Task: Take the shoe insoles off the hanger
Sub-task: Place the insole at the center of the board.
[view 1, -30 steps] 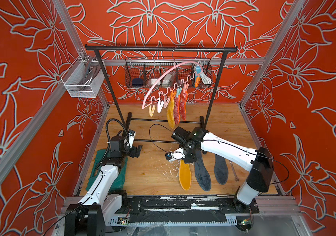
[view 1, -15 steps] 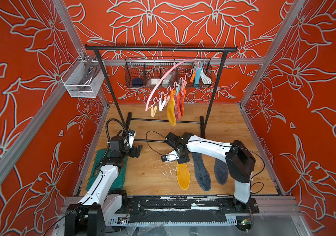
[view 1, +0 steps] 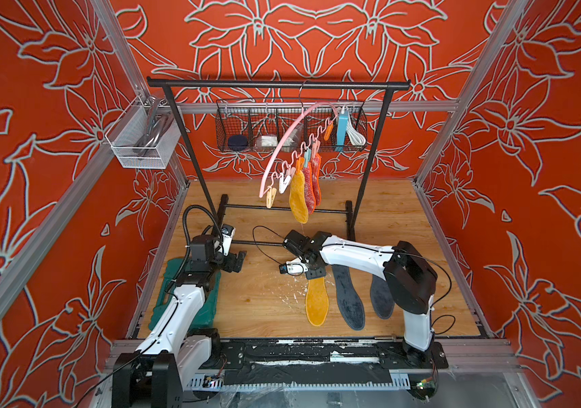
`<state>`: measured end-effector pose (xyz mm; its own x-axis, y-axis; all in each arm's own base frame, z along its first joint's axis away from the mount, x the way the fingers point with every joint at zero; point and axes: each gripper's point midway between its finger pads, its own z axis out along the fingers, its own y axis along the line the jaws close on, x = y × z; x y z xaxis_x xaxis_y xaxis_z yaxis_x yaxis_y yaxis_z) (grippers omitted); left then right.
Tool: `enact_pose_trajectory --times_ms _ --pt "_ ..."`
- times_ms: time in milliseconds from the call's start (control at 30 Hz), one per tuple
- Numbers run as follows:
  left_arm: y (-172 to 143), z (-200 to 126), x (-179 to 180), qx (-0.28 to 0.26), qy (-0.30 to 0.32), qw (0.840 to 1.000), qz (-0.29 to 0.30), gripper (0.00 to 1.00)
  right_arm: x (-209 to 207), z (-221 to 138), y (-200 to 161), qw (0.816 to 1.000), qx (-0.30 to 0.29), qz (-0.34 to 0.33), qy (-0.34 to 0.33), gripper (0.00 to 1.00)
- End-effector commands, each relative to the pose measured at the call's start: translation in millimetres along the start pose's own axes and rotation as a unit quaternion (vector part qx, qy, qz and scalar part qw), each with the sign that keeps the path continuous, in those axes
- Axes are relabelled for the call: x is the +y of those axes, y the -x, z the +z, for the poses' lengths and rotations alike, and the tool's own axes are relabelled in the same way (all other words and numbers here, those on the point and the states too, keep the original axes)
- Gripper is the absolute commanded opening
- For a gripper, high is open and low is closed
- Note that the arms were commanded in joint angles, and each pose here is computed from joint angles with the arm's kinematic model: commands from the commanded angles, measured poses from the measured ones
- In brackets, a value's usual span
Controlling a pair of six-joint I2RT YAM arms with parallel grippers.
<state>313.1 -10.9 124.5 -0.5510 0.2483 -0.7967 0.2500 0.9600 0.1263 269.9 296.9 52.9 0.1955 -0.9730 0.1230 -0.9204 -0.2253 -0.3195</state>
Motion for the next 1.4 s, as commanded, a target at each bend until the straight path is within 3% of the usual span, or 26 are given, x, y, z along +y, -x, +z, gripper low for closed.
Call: enact_pose_trajectory --times_ms 0,133,300,500,567,700,900,1033,1167,1367 --pt "3.2 -1.6 -1.6 -0.006 -0.008 1.000 0.001 0.98 -5.4 -2.2 -7.0 1.000 0.013 0.016 -0.021 0.99" --pt "3.5 -1.5 -1.2 -0.005 -0.008 1.000 0.001 0.98 -11.7 -8.7 -8.8 0.998 0.001 0.031 -0.049 0.99" --pt "3.0 -2.3 -3.2 -0.005 -0.013 1.000 0.005 0.98 -40.4 -24.1 -22.9 0.987 0.007 0.076 -0.142 0.99" --pt "3.0 -2.9 -5.0 -0.007 -0.018 1.000 0.007 0.98 -46.1 -65.1 -18.8 0.961 -0.130 0.142 -0.200 0.99" --pt "2.5 -2.3 -4.7 -0.005 -0.018 1.000 0.007 0.98 -48.0 -84.2 -19.2 0.939 -0.189 0.171 -0.230 0.99" --pt "-3.4 -2.2 -6.4 0.000 -0.020 1.000 0.020 0.98 -56.5 -135.5 -31.8 0.867 -0.304 0.235 -0.318 0.99" --pt "-3.7 -6.6 -8.6 -0.009 -0.028 0.999 0.019 0.98 -62.6 -173.5 -60.8 0.765 -0.434 0.340 -0.331 0.99" --pt "-2.8 -4.1 -6.4 -0.005 -0.027 1.000 0.016 0.98 -72.0 -187.7 -57.4 0.739 -0.501 0.349 -0.285 0.99" --pt "-2.1 -2.4 4.9 -0.002 0.001 1.000 0.000 0.98 -95.4 -195.7 -52.1 0.710 -0.540 0.347 -0.289 0.99" --pt "-0.2 -8.6 8.0 -0.017 -0.011 1.000 -0.018 0.98 -126.1 -193.4 -32.1 0.703 -0.579 0.321 -0.258 0.96"
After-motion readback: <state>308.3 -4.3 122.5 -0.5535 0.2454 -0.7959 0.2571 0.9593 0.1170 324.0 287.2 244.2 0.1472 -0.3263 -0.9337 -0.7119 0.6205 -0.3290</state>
